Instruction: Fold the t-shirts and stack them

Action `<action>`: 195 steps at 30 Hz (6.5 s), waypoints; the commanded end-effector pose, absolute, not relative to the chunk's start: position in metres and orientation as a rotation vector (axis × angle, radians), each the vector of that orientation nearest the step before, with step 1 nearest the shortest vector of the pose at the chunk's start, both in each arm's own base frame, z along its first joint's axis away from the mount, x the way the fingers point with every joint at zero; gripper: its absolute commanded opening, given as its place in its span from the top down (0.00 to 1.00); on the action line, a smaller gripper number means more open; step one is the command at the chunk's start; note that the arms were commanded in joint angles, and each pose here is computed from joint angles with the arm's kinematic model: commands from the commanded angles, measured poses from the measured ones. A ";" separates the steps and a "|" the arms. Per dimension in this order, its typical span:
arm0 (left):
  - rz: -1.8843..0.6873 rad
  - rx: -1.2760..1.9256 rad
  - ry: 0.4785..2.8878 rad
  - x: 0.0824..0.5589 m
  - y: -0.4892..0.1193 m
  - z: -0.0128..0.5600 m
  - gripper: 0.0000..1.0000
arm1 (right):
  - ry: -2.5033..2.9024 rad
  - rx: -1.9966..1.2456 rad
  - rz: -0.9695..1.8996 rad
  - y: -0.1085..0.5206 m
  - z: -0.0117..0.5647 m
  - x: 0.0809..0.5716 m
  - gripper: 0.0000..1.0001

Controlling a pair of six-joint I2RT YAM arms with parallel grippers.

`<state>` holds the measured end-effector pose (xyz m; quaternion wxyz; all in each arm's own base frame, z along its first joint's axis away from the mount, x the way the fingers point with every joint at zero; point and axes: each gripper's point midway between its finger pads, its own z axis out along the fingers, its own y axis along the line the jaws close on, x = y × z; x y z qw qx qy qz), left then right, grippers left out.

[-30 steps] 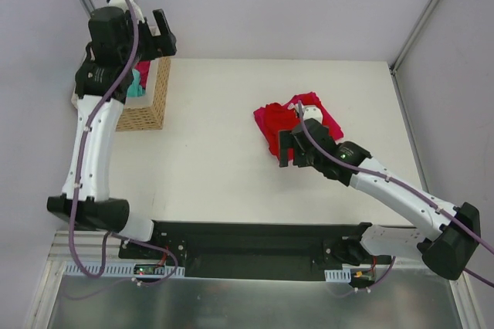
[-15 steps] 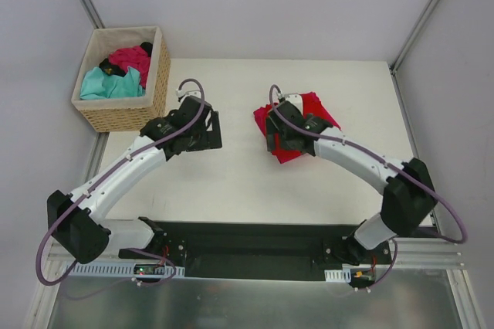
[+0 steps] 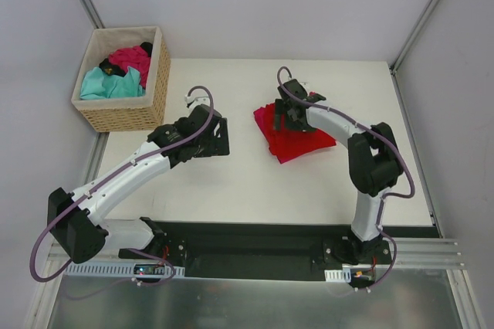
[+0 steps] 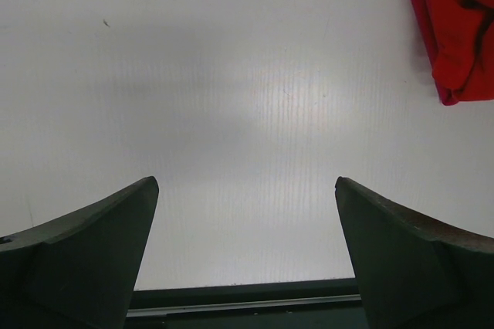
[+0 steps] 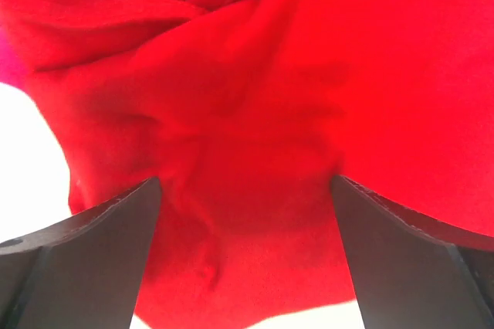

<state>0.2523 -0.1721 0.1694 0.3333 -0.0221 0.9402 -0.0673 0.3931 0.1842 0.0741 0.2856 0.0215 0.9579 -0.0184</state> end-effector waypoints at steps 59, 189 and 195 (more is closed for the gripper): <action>-0.157 -0.011 2.372 0.265 -0.171 0.191 0.01 | 2.264 0.366 0.180 0.076 0.225 0.521 0.04; -0.266 0.043 2.336 0.239 -0.164 0.199 0.01 | 2.423 1.303 -0.798 -0.169 0.069 0.346 0.04; -0.255 0.036 2.325 0.239 -0.160 0.200 0.01 | 2.405 1.338 -0.835 -0.176 0.067 0.360 0.04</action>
